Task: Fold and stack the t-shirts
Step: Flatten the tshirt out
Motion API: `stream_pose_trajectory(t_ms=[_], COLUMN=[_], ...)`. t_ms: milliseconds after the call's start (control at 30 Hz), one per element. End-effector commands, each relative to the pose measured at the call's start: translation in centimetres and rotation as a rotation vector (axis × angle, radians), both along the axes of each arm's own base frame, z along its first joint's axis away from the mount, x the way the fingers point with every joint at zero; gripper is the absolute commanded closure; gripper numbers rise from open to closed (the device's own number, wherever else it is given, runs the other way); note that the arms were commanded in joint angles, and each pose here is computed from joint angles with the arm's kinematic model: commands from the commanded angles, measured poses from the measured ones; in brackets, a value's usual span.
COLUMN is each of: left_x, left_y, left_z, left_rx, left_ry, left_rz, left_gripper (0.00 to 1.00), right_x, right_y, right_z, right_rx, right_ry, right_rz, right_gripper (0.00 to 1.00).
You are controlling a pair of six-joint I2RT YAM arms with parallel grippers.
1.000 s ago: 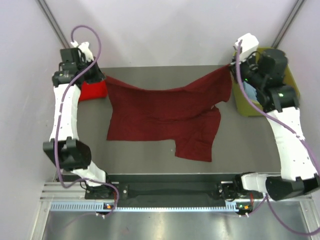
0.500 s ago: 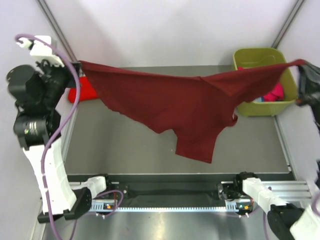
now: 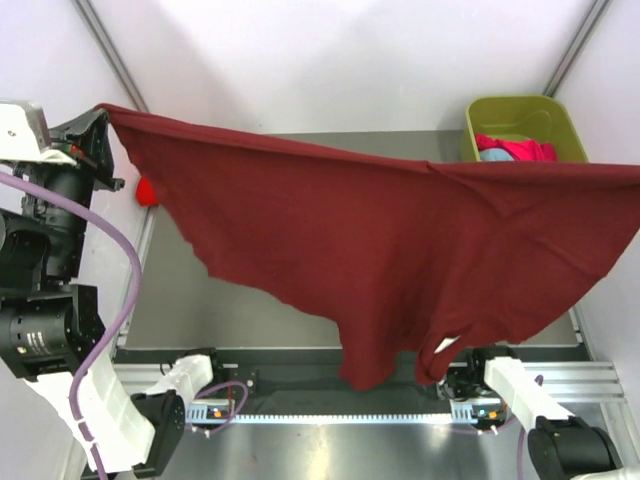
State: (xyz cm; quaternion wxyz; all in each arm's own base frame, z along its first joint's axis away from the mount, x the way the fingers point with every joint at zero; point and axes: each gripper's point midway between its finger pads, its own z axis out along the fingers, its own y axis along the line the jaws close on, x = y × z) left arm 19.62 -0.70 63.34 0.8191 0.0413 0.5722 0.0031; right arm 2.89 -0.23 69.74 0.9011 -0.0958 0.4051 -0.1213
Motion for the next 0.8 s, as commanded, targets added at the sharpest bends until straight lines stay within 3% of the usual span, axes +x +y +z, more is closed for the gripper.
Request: stream_pose_trajectory(t_ms=[0,100,267,300,367,500,633,667,733,767], left_x=[3.4,7.3,12.6,14.2,16.0,20.4,25.2,26.3,30.0,31.2], left_y=[2.4,2.4,2.5,2.7,3.2,4.0,4.2,4.2,4.2,4.5], left_z=[-1.7,-7.3,-16.8,-20.9,-24.1,-35.7,-42.2,-43.3,-45.7,-46.5], left_rx=[0.015,0.043,0.091,0.112,0.132,0.156,0.182,0.190,0.209,0.210], left_ry=[0.058,0.223,0.421,0.513,0.563,0.801,0.923,0.947,0.988,1.000], left_rz=[0.110,0.079,0.034,0.025,0.030,0.009,-0.003,-0.007,-0.007,-0.001], left_gripper=[1.00,1.00,1.00,1.00,1.00,1.00,1.00,1.00,1.00,1.00], right_x=[2.3,7.7,19.9,22.4,26.2,33.1,39.0,41.4,45.0,47.4], right_y=[-2.7,-2.6,0.3,0.9,2.3,3.8,4.8,5.1,5.3,5.7], right_z=[-0.9,-3.4,-12.5,-15.7,-20.2,-32.1,-40.0,-43.9,-43.9,-47.9], right_rx=[0.010,-0.039,-0.159,-0.158,-0.156,-0.170,-0.170,-0.161,-0.141,-0.138], right_ry=[0.052,0.166,0.454,0.547,0.680,0.959,1.141,1.238,1.247,1.334], right_rz=[-0.172,-0.171,-0.064,-0.026,0.044,0.121,0.167,0.177,0.179,0.188], right_gripper=[1.00,1.00,1.00,1.00,1.00,1.00,1.00,1.00,1.00,1.00])
